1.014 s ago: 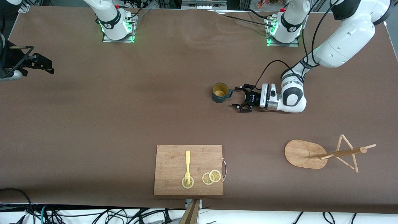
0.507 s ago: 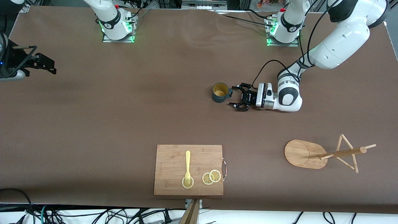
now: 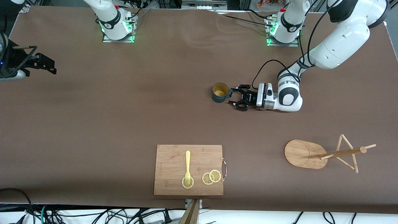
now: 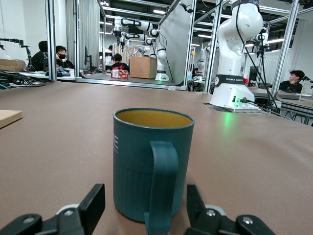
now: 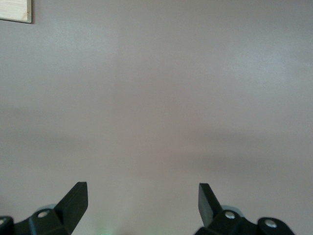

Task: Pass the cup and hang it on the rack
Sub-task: 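Move the left gripper to the mug handle and close on it, then lift the teal mug by its handle with the left gripper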

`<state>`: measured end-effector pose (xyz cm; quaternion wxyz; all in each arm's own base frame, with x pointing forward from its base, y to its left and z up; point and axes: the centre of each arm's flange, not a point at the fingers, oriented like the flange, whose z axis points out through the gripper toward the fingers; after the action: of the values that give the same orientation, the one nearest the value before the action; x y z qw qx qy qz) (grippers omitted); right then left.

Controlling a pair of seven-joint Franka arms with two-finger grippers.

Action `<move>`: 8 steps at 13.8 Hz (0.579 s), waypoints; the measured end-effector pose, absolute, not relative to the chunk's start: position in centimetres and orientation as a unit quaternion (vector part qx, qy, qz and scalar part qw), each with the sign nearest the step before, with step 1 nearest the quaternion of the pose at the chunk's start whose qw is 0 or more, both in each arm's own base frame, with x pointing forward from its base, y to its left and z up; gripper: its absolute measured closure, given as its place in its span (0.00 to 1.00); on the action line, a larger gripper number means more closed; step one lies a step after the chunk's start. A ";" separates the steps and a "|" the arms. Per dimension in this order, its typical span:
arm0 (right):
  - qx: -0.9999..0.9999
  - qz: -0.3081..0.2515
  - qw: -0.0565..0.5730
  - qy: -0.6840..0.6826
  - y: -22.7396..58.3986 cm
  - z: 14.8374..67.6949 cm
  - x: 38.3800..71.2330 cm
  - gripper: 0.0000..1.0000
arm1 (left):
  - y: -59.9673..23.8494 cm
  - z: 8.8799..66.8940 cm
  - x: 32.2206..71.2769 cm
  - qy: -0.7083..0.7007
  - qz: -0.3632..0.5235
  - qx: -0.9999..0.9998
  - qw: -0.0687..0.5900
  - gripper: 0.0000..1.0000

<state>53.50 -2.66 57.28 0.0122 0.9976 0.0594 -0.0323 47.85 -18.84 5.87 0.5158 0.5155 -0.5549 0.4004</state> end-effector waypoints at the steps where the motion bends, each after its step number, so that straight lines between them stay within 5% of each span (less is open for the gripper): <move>1: 0.998 -0.032 0.012 0.059 -2.7 57.3 53.5 0.00 | -19.1 5.9 47.8 -0.553 0.401 0.516 0.517 0.27; 3: 0.998 -0.033 0.012 0.059 -2.7 57.3 53.5 0.00 | -19.4 5.9 47.7 -0.554 0.400 0.515 0.518 0.30; 8: 0.998 -0.033 0.012 0.058 -2.7 57.3 53.5 0.00 | -19.6 5.9 47.6 -0.559 0.403 0.510 0.516 0.63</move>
<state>53.49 -2.75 57.27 0.0120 0.9977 0.0584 -0.0328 47.59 -19.63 5.89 0.5156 0.5096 -0.5588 0.4029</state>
